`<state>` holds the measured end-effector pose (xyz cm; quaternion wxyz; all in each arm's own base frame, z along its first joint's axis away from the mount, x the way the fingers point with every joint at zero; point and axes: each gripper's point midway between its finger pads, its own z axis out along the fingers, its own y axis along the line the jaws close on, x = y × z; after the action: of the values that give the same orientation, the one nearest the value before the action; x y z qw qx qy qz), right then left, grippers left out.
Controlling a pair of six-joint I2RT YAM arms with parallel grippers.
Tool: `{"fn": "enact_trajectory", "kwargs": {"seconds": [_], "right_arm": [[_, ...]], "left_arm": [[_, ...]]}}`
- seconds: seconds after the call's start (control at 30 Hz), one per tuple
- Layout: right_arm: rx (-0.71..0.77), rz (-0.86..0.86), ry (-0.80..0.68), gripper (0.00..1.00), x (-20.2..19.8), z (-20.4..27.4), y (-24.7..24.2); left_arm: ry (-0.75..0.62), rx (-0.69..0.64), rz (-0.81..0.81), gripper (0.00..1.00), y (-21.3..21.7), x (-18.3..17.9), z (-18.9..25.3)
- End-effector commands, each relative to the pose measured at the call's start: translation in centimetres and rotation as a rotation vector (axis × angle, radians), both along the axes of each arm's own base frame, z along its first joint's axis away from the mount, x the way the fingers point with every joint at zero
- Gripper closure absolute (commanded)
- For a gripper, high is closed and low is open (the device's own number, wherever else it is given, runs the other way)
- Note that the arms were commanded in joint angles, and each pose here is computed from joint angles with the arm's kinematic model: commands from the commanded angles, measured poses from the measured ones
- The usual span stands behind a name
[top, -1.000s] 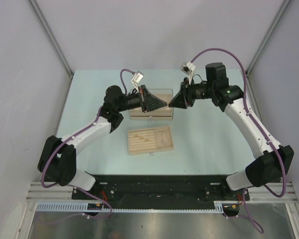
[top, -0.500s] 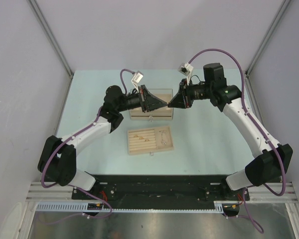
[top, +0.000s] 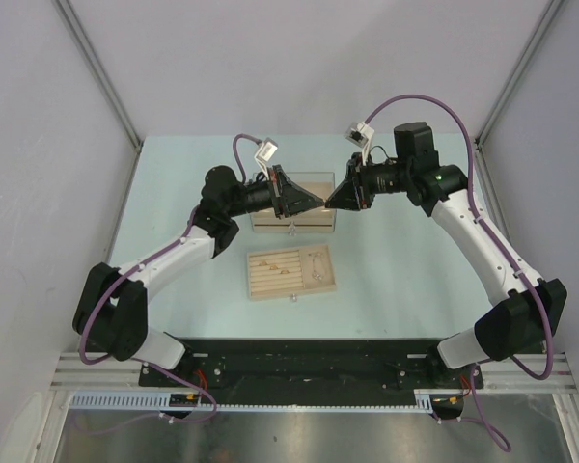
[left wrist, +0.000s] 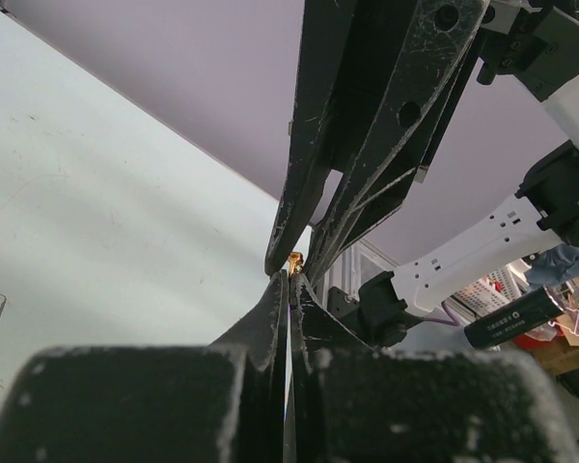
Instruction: Organize the mixed jewelry
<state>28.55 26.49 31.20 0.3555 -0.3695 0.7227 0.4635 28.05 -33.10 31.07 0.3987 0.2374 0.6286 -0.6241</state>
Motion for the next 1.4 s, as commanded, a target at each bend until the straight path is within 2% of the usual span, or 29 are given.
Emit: {"fn": "enact_trajectory", "kwargs": {"seconds": [0.0,0.37,0.47,0.6,0.7,0.8,0.83,0.97,1.0,1.13,1.2,1.37], "right_arm": [[0.021,0.002,-0.058,0.77,0.1,2.1,-0.1],[0.021,0.000,-0.056,0.80,0.2,2.1,-0.2],[0.024,0.006,-0.057,0.85,0.2,2.1,0.0],[0.022,0.005,-0.054,0.98,0.3,2.0,-0.1],[0.022,0.005,-0.060,1.00,0.2,2.1,0.0],[0.017,0.003,-0.076,1.00,0.1,2.3,-0.2],[0.008,-0.003,-0.075,1.00,0.1,2.2,-0.4],[-0.033,-0.019,-0.099,1.00,-0.3,2.0,-0.8],[-0.050,-0.024,-0.116,1.00,-0.4,2.1,-0.9],[-0.266,-0.045,-0.231,1.00,-1.3,-1.0,-0.1],[-0.336,0.001,-0.293,1.00,-2.5,-2.2,1.4],[-0.552,-0.002,-0.412,1.00,-2.3,-6.1,2.9]], "left_arm": [[-0.066,-0.018,-0.014,1.00,0.4,-1.2,1.6],[-0.067,-0.014,-0.010,1.00,0.4,-1.2,1.5],[-0.068,-0.013,-0.011,1.00,0.4,-1.1,1.5],[-0.067,-0.013,-0.010,1.00,0.4,-1.2,1.4],[-0.063,-0.010,-0.007,0.99,0.4,-1.1,1.2],[-0.063,0.000,0.019,0.72,0.6,-0.9,1.0],[-0.067,0.013,0.029,0.59,0.7,-0.8,0.8],[-0.088,0.043,0.115,0.40,2.4,0.5,0.8],[-0.088,0.046,0.146,0.38,3.0,1.0,0.8],[-0.069,0.045,0.298,0.33,7.5,3.9,1.4],[-0.048,0.058,0.392,0.32,10.3,5.7,1.5],[0.044,0.157,0.629,0.32,16.7,9.3,-0.1]]}}
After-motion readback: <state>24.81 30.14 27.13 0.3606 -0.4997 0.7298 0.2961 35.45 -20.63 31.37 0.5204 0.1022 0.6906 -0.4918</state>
